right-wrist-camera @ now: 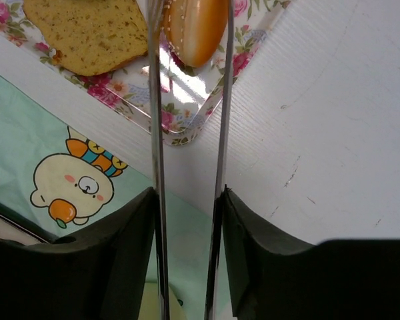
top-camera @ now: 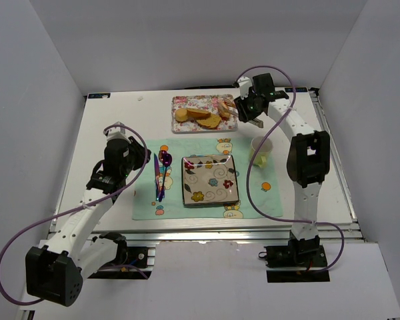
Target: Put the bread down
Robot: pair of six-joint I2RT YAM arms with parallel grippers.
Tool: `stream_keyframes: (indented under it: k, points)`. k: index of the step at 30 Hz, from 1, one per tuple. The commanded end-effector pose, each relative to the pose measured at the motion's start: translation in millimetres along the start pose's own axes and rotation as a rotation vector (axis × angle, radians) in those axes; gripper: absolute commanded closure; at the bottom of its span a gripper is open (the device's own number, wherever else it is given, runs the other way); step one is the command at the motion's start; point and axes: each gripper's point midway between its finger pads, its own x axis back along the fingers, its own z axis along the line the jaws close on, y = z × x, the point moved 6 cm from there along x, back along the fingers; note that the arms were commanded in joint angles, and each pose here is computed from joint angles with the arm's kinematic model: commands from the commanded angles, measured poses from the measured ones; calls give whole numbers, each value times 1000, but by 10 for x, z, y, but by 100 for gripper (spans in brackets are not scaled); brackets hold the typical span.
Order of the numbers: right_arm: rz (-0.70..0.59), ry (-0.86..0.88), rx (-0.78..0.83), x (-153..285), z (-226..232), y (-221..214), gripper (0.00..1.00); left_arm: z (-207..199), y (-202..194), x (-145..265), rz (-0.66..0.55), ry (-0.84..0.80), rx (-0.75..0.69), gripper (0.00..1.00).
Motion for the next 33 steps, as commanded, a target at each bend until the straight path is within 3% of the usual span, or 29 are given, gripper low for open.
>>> stream_keyframes:
  k: [1,9,12,17,21,26,30,33]
  points:
    - [3,-13,-16,-61,-3,-24,54,-89,165,54,-47,-19,9,63]
    - [-67,13,-15,160,38,181,89,-112,195,66,-57,-27,15,63]
    - [-135,28,-11,388,62,339,94,-120,204,65,-61,-32,16,63]
    - [-241,101,17,797,239,511,97,-130,211,72,-66,-40,20,63]
    - [-268,227,70,1085,513,366,97,-125,219,97,-76,-39,21,63]
    - [-147,456,137,1351,1104,-360,97,-113,200,102,-82,-44,29,63]
    - [-47,480,226,1381,1428,-913,93,-114,174,83,-80,-57,35,62]
    - [-23,457,249,1362,1555,-1056,92,-125,159,56,-71,-66,36,62]
